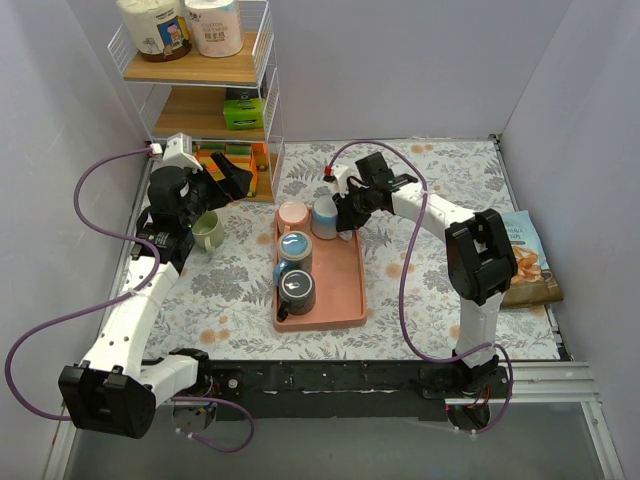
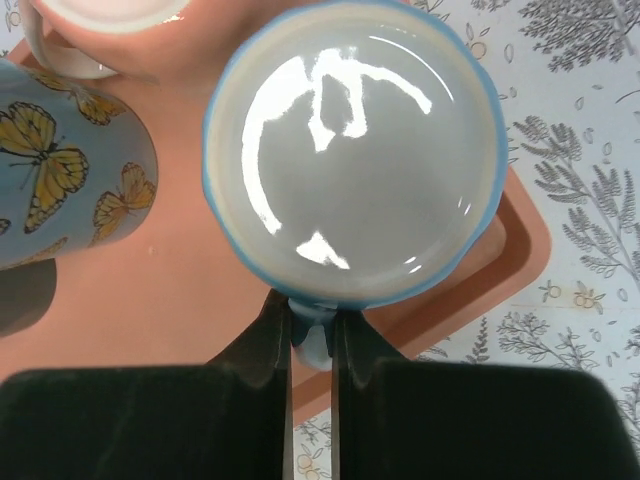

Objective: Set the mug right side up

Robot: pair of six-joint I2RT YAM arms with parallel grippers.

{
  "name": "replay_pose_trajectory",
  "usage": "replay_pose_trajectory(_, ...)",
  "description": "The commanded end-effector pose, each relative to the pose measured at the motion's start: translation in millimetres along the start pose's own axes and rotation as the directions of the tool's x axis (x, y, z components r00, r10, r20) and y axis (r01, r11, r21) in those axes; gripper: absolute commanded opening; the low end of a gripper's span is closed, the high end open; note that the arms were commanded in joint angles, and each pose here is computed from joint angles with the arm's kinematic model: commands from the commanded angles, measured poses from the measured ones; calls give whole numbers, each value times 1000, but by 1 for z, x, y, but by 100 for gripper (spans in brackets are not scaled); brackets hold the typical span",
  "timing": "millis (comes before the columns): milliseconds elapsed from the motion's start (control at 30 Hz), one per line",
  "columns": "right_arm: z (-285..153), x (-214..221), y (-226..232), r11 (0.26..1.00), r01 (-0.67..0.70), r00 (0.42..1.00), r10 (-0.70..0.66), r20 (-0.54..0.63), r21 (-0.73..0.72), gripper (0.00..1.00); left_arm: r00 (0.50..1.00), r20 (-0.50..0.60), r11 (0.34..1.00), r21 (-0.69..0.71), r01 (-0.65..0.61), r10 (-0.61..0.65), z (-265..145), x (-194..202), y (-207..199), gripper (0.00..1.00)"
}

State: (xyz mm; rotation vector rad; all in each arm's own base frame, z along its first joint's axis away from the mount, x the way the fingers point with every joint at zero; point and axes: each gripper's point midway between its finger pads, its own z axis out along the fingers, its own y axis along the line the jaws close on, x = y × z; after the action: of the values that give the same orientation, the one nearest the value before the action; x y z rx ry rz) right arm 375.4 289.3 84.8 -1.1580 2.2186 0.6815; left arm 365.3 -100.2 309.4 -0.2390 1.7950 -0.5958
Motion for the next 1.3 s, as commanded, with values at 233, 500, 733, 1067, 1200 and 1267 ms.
replay_pose_trajectory(233,-19,-7,-5,996,33,999,-35,20,89,1,1000,9,998,65,11,-12,-8,-6,-16,98)
replay_pose_trajectory(500,-48,-34,4,991,66,992,-78,104,113,1,1000,-8,995,100,25,-25,-8,-1,-22,98)
replay_pose_trajectory(733,-74,-59,14,989,81,978,-102,180,121,1,999,-23,991,129,27,-24,-9,1,-27,98)
replay_pose_trajectory(1067,-120,-105,27,991,51,932,-91,350,121,1,995,-93,954,295,54,-27,-12,9,-57,98)
replay_pose_trajectory(1200,-146,-131,34,997,-12,887,-28,461,83,1,993,-99,915,393,92,-58,-13,5,-76,98)
replay_pose_trajectory(1267,-158,-143,40,998,-27,865,-7,501,61,1,990,-124,877,467,116,-66,-15,7,-89,98)
